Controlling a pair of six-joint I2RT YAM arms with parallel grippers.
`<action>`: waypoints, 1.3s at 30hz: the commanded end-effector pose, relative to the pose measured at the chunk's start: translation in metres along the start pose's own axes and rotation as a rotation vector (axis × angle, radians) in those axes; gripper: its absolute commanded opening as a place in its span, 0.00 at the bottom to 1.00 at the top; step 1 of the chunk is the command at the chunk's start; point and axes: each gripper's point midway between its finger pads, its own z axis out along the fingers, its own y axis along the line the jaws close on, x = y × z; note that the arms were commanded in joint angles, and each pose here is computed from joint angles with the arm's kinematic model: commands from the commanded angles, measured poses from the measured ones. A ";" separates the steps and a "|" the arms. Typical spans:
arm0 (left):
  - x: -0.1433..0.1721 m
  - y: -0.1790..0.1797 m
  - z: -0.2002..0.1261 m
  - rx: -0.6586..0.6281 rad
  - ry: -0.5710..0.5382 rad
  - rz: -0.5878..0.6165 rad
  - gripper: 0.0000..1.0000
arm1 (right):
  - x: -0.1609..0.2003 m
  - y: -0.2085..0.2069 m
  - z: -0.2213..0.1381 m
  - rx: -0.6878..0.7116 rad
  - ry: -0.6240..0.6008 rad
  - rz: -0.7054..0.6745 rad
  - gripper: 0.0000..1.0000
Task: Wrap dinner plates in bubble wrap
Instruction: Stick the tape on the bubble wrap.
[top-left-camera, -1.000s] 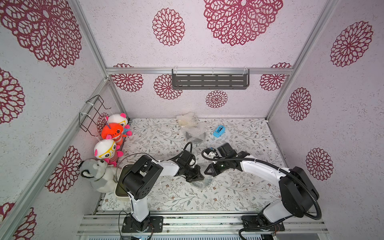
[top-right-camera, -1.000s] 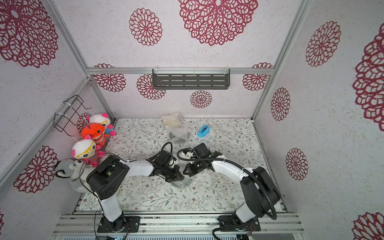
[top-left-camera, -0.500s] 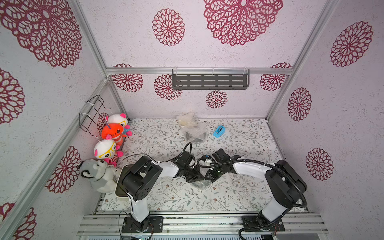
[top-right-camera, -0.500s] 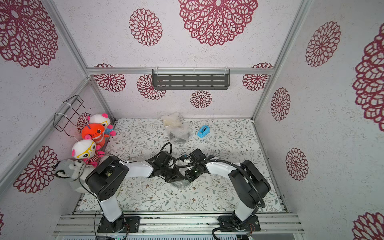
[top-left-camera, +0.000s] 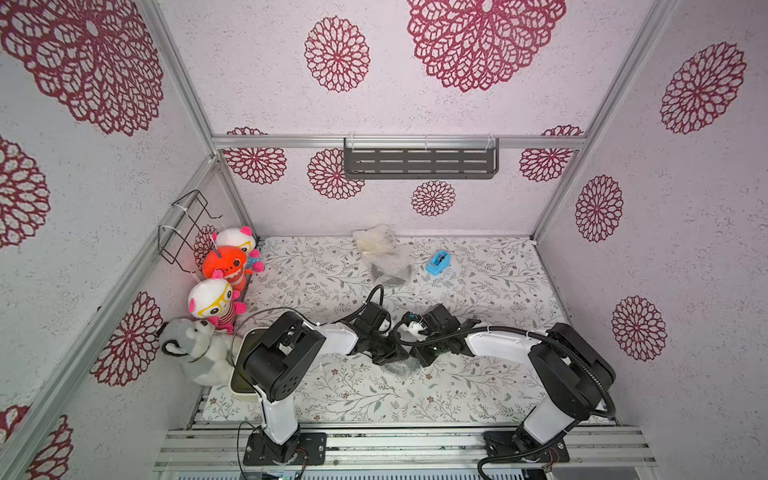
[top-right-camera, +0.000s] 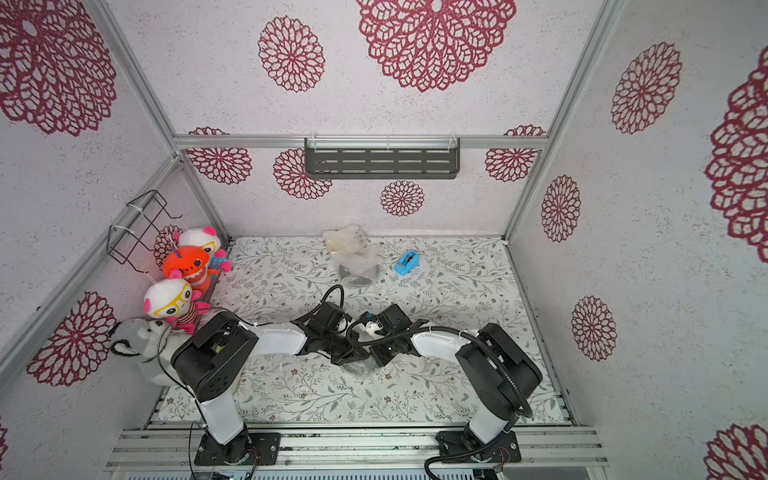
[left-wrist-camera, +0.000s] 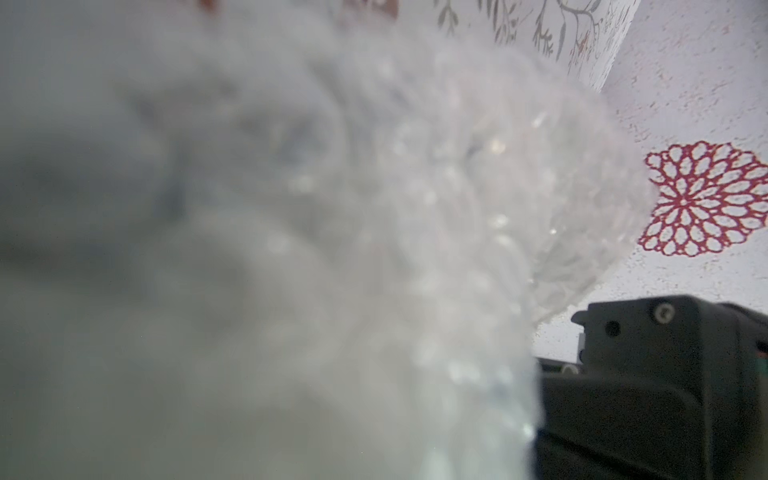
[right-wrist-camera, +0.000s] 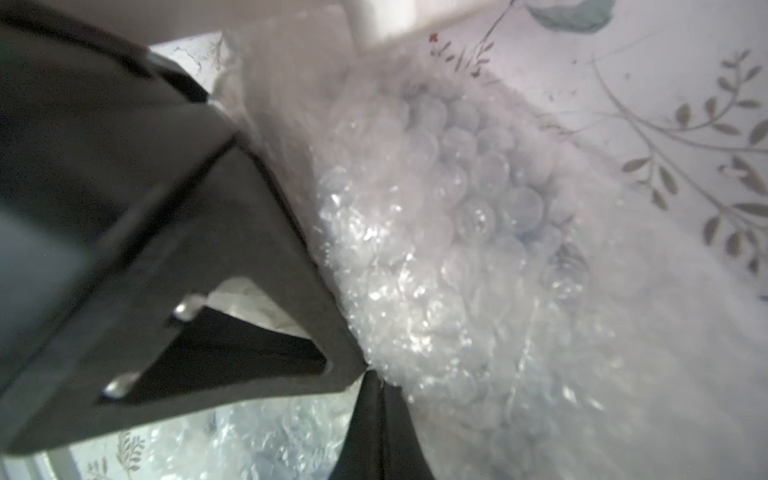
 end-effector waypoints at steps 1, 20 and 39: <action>0.008 0.048 0.007 -0.159 -0.003 -0.075 0.00 | 0.003 -0.033 -0.007 0.198 -0.049 -0.033 0.08; 0.010 0.048 0.010 -0.165 0.014 -0.072 0.00 | -0.041 -0.012 -0.058 0.142 -0.196 0.137 0.39; 0.010 0.049 0.010 -0.175 0.016 -0.077 0.00 | 0.013 0.018 -0.012 -0.053 -0.010 0.226 0.00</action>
